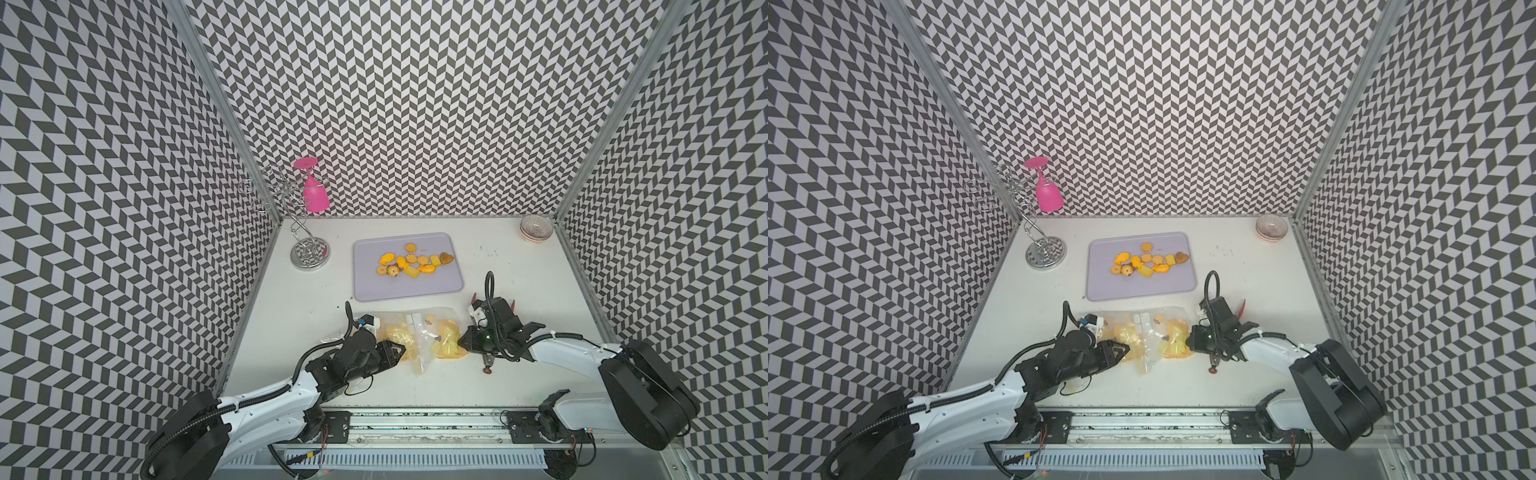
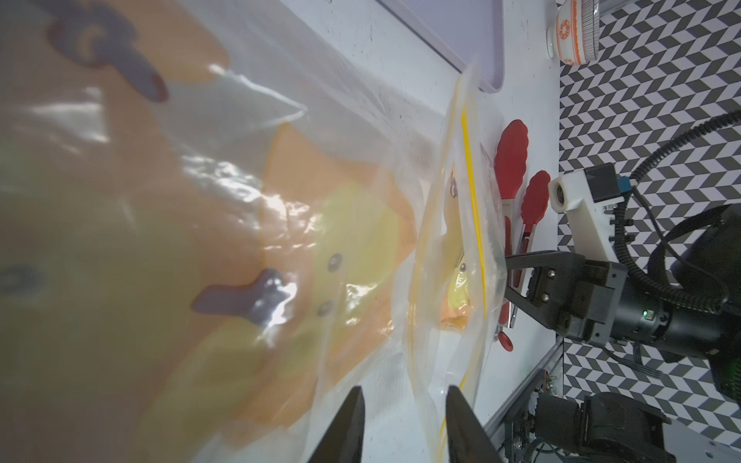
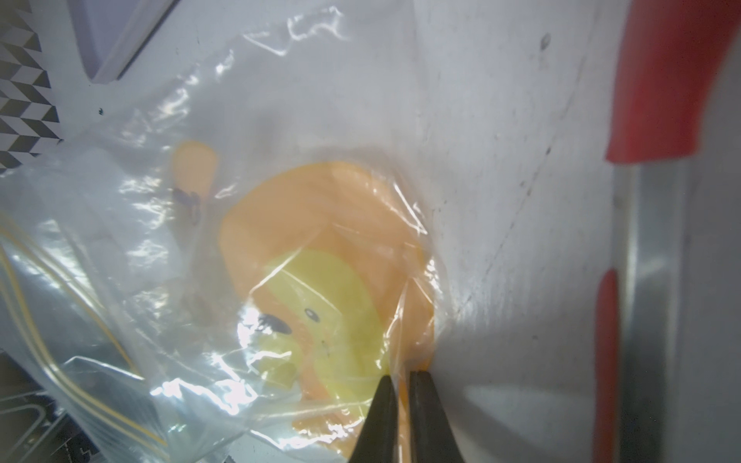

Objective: Put the cookies into a resealable bag to prevent moisture
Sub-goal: Pick up the ziploc bag from the center of the board.

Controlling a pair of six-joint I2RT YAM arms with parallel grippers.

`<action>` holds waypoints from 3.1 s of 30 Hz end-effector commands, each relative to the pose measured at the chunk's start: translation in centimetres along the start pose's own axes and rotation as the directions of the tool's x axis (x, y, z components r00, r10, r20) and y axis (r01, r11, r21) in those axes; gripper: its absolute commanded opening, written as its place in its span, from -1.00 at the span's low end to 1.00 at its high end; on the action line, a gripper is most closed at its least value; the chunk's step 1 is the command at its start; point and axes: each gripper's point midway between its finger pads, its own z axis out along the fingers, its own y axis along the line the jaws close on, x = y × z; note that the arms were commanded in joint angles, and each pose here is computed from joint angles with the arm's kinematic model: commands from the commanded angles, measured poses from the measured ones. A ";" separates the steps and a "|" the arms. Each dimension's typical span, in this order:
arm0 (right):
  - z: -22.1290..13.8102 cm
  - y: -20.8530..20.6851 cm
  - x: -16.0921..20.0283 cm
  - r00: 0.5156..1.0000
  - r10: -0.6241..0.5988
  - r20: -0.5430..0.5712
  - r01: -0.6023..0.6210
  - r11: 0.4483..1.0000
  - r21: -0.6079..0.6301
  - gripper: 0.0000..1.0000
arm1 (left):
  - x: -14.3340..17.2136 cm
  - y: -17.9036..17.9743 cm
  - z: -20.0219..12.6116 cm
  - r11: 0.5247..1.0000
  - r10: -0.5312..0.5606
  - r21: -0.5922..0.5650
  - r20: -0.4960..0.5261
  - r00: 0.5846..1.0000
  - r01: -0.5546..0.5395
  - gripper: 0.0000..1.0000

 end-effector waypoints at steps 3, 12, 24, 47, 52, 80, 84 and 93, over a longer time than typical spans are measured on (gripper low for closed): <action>0.2 -0.5 1.2 0.999 0.048 -0.024 -0.049 0.999 -0.020 -0.79 | -0.3 -1.0 0.4 0.998 0.018 0.055 0.009 1.000 -0.019 -0.30; 0.4 -0.1 2.1 0.992 0.117 -0.047 -0.121 0.989 -0.084 -0.81 | 0.0 -0.7 0.8 0.998 0.009 0.061 0.004 1.000 -0.010 -0.35; -0.1 0.6 3.0 0.956 0.283 -0.070 -0.292 0.933 -0.211 -0.89 | 0.3 -1.4 0.6 0.991 -0.005 0.134 0.004 1.000 0.004 -0.35; -0.5 1.2 3.9 0.938 0.329 -0.110 -0.346 0.897 -0.275 -0.90 | -0.1 -2.5 0.4 0.987 0.001 0.163 0.029 1.000 -0.006 -0.83; -2.3 2.9 0.8 0.974 0.225 0.008 -0.214 0.936 -0.280 -0.46 | -1.8 -3.8 -0.3 0.992 0.053 0.108 0.076 0.996 -0.061 -1.00; -14.3 -4.3 -8.4 0.837 0.003 0.547 -0.257 0.885 0.388 0.70 | -30.4 1.5 -16.5 0.342 0.364 -0.936 0.053 0.930 -0.080 -1.00; -12.3 -4.6 -7.0 0.874 0.050 0.484 -0.254 0.896 0.365 0.88 | -28.6 1.1 -11.0 0.563 0.333 -0.813 0.056 0.941 -0.151 -1.00; -8.2 -5.6 -3.1 0.928 0.133 0.349 -0.253 0.911 0.326 1.00 | -27.6 1.8 -7.8 0.676 0.266 -0.728 0.094 0.959 -0.115 -1.00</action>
